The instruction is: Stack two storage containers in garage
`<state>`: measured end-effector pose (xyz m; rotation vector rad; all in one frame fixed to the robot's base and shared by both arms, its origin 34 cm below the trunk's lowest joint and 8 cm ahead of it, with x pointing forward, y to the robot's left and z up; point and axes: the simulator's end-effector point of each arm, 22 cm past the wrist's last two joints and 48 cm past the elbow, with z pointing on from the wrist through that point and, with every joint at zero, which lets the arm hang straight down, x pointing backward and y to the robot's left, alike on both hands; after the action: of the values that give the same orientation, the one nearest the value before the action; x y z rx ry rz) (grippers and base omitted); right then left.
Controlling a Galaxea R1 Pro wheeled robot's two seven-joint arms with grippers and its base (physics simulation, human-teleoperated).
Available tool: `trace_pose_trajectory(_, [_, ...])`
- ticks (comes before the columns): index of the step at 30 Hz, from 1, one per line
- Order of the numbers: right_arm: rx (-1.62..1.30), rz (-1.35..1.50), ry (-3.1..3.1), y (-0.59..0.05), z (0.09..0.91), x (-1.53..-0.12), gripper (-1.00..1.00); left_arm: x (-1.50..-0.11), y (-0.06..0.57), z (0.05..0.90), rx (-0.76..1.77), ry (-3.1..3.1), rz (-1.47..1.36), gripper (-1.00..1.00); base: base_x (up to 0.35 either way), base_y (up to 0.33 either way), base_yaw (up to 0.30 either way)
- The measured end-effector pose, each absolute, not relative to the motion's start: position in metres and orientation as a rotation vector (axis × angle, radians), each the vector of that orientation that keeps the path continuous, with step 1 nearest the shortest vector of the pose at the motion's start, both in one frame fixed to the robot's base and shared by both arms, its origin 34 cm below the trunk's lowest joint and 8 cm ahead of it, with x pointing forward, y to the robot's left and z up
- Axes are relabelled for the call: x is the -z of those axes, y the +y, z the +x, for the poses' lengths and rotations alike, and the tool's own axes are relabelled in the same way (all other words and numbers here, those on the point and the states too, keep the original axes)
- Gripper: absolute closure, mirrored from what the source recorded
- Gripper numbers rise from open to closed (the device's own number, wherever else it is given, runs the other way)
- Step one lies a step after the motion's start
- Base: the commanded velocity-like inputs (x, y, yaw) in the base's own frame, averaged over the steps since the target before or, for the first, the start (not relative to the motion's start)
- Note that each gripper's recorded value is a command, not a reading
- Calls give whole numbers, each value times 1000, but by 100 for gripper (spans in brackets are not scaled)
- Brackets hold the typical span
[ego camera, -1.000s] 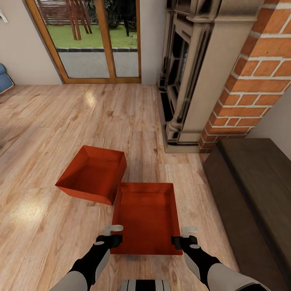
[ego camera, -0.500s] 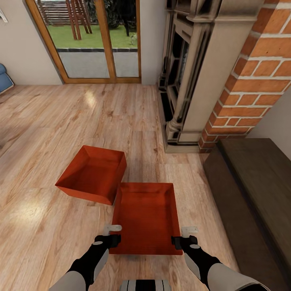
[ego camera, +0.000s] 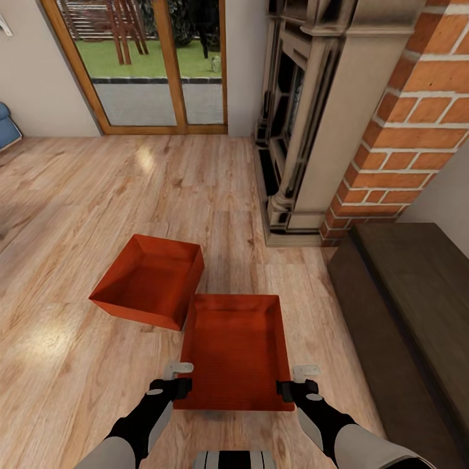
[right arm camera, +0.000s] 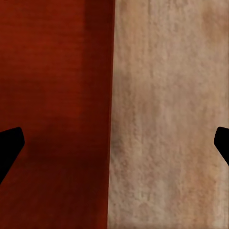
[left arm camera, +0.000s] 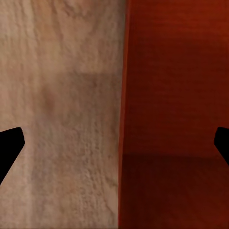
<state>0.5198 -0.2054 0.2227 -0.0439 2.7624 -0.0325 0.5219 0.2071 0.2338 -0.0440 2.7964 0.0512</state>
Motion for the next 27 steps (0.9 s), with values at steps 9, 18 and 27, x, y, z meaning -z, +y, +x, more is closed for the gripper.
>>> trace_pose_trajectory(9, [32, -44, 2762, -205, 517, -208, -100, -219, 206, 519, -50, 2796, -44, -100, 0, 0, 0])
trace_pose_trajectory(18, [32, -44, 2762, -205, 514, -197, -100, -208, 207, 516, -51, 2796, -45, -100, 0, 0, 0])
trace_pose_trajectory(27, [33, -38, 2762, -206, 514, -197, -100, -208, 207, 516, -51, 2796, -47, -100, 0, 0, 0])
